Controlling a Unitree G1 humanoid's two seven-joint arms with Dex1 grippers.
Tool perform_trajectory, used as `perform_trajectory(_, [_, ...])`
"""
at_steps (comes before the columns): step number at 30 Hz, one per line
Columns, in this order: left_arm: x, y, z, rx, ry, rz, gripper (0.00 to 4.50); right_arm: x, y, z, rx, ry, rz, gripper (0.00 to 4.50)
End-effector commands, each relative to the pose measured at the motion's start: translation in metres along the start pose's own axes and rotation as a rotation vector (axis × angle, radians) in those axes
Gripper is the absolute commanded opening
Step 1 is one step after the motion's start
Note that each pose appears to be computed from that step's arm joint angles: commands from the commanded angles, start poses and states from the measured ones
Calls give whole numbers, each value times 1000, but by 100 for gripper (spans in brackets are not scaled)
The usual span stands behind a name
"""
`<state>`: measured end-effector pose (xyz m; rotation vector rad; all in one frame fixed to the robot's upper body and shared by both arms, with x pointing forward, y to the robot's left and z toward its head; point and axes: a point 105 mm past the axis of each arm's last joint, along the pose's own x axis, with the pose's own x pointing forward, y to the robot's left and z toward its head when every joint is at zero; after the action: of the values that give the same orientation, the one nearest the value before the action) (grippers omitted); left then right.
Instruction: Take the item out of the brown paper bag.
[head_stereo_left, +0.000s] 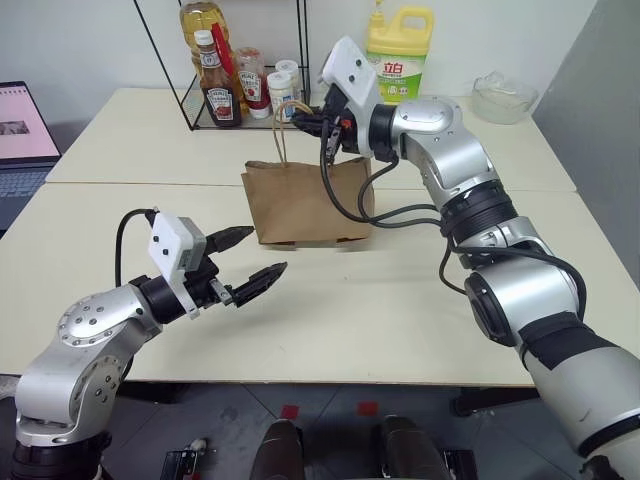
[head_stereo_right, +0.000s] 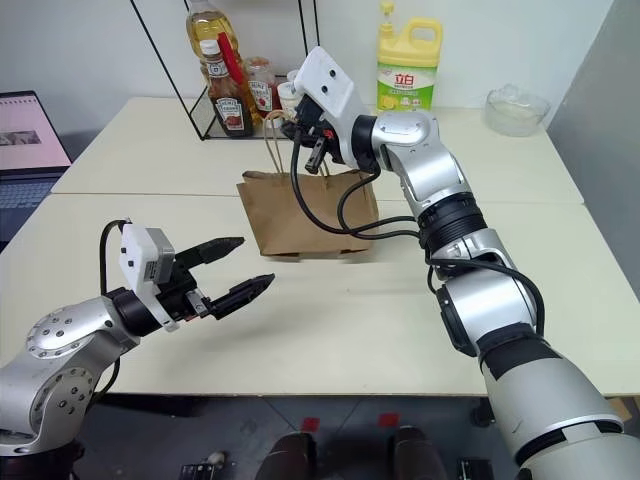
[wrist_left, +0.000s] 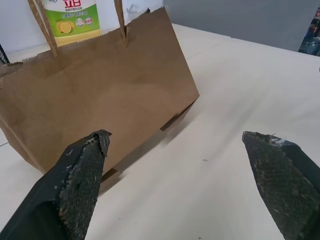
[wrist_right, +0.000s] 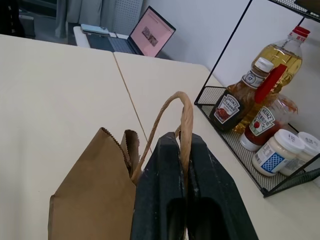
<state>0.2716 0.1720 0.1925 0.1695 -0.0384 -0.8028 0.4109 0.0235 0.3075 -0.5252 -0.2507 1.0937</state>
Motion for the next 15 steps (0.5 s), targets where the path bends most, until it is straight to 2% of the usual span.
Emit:
perform_trajectory(1, [-2, 1, 12, 51, -32, 3, 450, -3, -1, 22, -60, -53, 11, 4])
perform_trajectory(9, [1, 1, 12, 52, -36, -8, 450, -18, -5, 5, -59, 11, 13, 4])
perform_trajectory(15, [3, 0, 11, 50, -38, -14, 450, -33, -1, -4, -66, 44, 55, 205])
